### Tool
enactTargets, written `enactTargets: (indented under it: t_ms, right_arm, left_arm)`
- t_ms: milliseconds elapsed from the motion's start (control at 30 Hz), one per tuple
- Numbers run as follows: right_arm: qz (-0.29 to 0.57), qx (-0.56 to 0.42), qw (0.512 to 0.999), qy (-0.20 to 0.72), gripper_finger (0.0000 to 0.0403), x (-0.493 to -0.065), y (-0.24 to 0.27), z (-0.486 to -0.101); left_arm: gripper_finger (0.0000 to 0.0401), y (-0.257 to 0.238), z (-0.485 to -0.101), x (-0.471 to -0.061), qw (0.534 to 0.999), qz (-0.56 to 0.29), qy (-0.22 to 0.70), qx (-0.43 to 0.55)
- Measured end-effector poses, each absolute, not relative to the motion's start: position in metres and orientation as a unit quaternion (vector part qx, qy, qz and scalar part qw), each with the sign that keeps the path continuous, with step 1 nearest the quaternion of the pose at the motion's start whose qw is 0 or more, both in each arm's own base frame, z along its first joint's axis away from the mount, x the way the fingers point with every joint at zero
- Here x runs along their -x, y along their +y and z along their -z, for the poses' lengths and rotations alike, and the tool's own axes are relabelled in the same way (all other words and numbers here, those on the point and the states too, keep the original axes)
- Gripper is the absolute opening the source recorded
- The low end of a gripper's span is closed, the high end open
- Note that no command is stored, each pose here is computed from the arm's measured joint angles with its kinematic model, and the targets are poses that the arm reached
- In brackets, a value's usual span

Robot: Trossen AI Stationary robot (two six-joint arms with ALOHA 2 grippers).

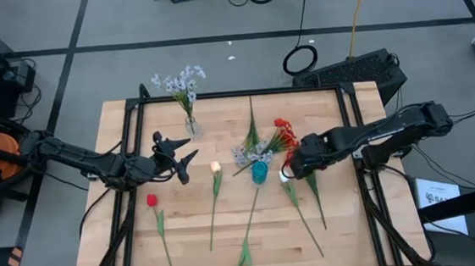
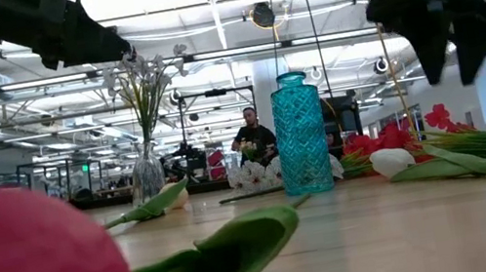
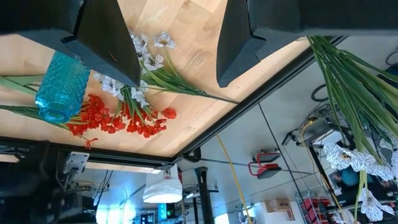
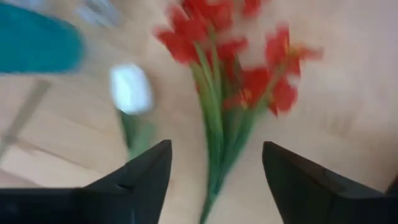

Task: Sort flowers into vase by color
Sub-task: Put the right red poppies into the blue vase

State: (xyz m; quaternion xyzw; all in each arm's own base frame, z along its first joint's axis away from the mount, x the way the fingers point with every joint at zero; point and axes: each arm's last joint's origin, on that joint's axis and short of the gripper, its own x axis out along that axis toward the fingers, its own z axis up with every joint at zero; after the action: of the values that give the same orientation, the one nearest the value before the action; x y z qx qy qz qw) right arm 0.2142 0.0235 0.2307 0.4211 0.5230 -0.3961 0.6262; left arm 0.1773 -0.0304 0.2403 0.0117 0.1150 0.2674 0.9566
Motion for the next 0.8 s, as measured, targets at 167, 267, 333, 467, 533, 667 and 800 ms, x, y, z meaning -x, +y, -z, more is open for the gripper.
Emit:
enactTargets:
  t_ms: [167, 267, 333, 467, 533, 667, 800]
  right_arm:
    - [0.371, -0.445, 0.623, 0.525, 0.0213, -0.217, 0.031, -0.203]
    - [0.363, -0.461, 0.616, 0.526, 0.0208, -0.217, 0.036, -0.19]
    - [0.37, -0.466, 0.595, 0.54, 0.0206, -0.214, 0.038, -0.182]
    - [0.374, -0.459, 0.583, 0.556, 0.0205, -0.212, 0.043, -0.176]
    - [0.374, -0.459, 0.583, 0.557, 0.0205, -0.212, 0.045, -0.176]
    - [0.378, -0.463, 0.578, 0.555, 0.0205, -0.211, 0.049, -0.175]
    - [0.379, -0.458, 0.577, 0.56, 0.0205, -0.211, 0.052, -0.173]
  left_arm:
    - [0.0217, -0.03, -0.24, -0.177, 0.957, -0.267, 0.115, -0.012]
    - [0.0217, -0.03, -0.24, -0.177, 0.957, -0.268, 0.115, -0.011]
    - [0.0217, -0.03, -0.24, -0.177, 0.957, -0.267, 0.115, -0.011]
    - [0.0217, -0.03, -0.24, -0.177, 0.957, -0.267, 0.115, -0.011]
    - [0.0217, -0.03, -0.24, -0.177, 0.957, -0.268, 0.115, -0.011]
    - [0.0217, -0.03, -0.24, -0.177, 0.957, -0.268, 0.115, -0.012]
    - [0.0217, -0.03, -0.24, -0.177, 0.957, -0.268, 0.115, -0.011]
